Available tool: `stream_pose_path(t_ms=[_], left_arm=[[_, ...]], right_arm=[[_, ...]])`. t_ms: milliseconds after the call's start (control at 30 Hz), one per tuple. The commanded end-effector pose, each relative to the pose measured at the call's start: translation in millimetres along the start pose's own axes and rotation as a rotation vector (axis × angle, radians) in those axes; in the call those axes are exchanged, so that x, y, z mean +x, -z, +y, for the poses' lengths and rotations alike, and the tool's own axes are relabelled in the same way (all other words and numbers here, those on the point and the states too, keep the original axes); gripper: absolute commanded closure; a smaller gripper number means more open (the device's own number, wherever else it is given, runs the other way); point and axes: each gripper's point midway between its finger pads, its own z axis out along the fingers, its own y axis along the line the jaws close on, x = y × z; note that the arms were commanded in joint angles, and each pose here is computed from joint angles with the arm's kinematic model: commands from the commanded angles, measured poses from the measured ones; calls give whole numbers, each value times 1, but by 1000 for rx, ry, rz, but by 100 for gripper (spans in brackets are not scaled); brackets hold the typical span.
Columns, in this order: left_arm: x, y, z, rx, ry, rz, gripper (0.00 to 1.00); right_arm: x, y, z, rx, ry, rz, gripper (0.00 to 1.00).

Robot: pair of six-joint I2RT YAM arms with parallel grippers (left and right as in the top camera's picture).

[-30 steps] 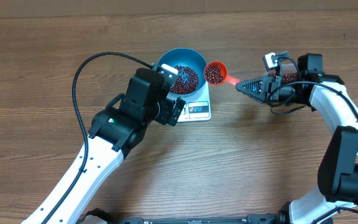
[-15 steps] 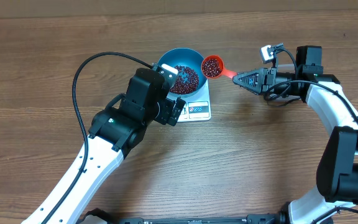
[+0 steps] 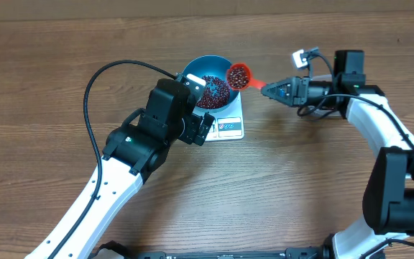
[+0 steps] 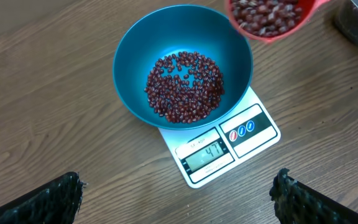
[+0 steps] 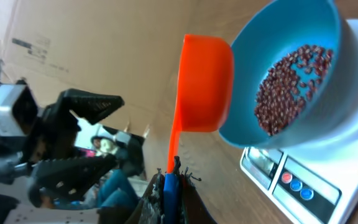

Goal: Scoop item into bowl and weigh 150g on scale
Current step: 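Carry the filled scoop left and tip beans into the teal bowl, then tilt the red scoop further to empty beans into the teal bowl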

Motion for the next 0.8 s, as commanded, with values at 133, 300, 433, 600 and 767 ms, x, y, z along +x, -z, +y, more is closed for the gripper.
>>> stream_pose_path(t_ms=[133, 300, 433, 600, 767], left_arm=[[-4, 7, 0, 7, -5, -22, 0], [-4, 7, 0, 7, -5, -22, 0], [-4, 7, 0, 7, -5, -22, 0], [-4, 7, 0, 7, -5, -22, 0], [-4, 7, 0, 7, -5, -22, 1]], right_arm=[[-6, -30, -7, 102, 34, 9, 96], [-9, -42, -20, 209, 79, -4, 96], [-12, -46, -33, 301, 129, -13, 96], [-11, -50, -32, 306, 276, 12, 96], [-11, -50, -32, 306, 382, 28, 96]])
